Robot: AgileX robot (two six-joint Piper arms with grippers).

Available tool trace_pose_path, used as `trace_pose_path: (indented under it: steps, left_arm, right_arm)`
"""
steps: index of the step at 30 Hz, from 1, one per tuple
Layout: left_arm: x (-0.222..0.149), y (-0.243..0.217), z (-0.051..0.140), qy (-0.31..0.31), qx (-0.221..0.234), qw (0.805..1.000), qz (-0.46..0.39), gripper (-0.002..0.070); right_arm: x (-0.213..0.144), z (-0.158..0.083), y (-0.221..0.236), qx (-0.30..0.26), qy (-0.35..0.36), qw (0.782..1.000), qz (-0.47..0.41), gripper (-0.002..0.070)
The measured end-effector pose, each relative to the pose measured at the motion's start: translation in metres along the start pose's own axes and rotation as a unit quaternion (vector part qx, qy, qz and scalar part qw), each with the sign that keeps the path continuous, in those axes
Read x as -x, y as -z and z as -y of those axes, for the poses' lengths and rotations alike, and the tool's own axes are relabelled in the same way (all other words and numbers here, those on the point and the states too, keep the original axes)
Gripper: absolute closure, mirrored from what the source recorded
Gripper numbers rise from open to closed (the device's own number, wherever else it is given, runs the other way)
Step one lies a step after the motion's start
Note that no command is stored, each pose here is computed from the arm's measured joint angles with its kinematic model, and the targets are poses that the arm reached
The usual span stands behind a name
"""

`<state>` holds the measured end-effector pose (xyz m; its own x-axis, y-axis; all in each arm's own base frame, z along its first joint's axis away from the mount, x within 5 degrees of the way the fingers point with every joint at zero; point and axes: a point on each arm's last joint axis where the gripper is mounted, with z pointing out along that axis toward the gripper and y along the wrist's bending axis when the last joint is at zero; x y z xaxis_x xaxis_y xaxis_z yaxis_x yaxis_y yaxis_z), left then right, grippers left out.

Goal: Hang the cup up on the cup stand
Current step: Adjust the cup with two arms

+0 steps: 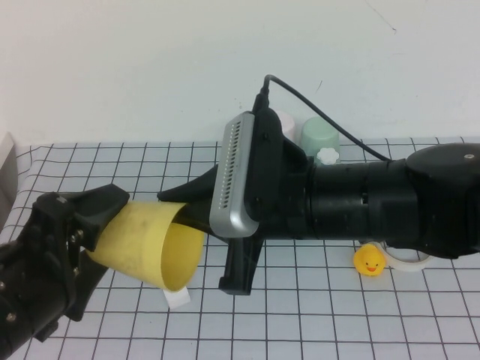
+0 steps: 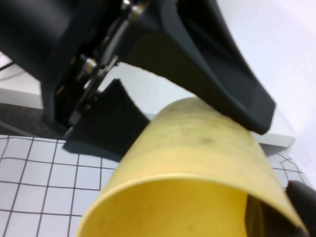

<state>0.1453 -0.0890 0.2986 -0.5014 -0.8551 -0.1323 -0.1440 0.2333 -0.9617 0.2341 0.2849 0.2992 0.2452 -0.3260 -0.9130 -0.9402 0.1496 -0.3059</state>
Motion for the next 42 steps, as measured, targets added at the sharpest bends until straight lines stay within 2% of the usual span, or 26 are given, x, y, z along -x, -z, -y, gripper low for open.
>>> trace_pose_path:
  steps: [6,10,27,32,37,39,42]
  left_arm:
    - [-0.0012,-0.0007,0.0,0.051,0.0,0.999,-0.006,0.0096]
    - [-0.0016,-0.0007,0.0003,0.062,-0.002,0.998,-0.008,0.0096]
    - [-0.0013,-0.0007,0.0002,0.038,-0.002,0.999,-0.007,0.0102]
    - [-0.0025,-0.0007,0.0006,0.011,-0.004,1.0,-0.013,0.0103]
    - [-0.0059,-0.0005,0.0015,-0.03,-0.009,0.999,-0.029,0.0108]
    - [-0.0059,-0.0005,0.0015,-0.041,-0.01,0.999,-0.028,0.0111]
    - [-0.0067,-0.0004,0.002,-0.05,-0.012,0.998,-0.032,0.0111]
  right_arm:
    - [-0.0001,0.0019,0.0003,-0.007,-0.002,1.0,-0.002,0.0643]
    - [-0.0005,0.003,0.0008,-0.009,-0.006,1.0,-0.002,0.0645]
    - [-0.0002,0.0031,0.0014,-0.004,-0.012,1.0,0.002,0.0631]
    - [0.0006,0.0018,0.0014,0.003,-0.019,1.0,0.007,0.0545]
    - [-0.0014,-0.0022,0.0,0.013,-0.03,0.999,-0.011,0.0356]
    - [-0.0009,-0.002,0.0012,0.008,-0.037,0.999,-0.018,0.0306]
    - [0.0023,-0.0021,0.0058,0.004,-0.032,0.999,-0.024,0.0274]
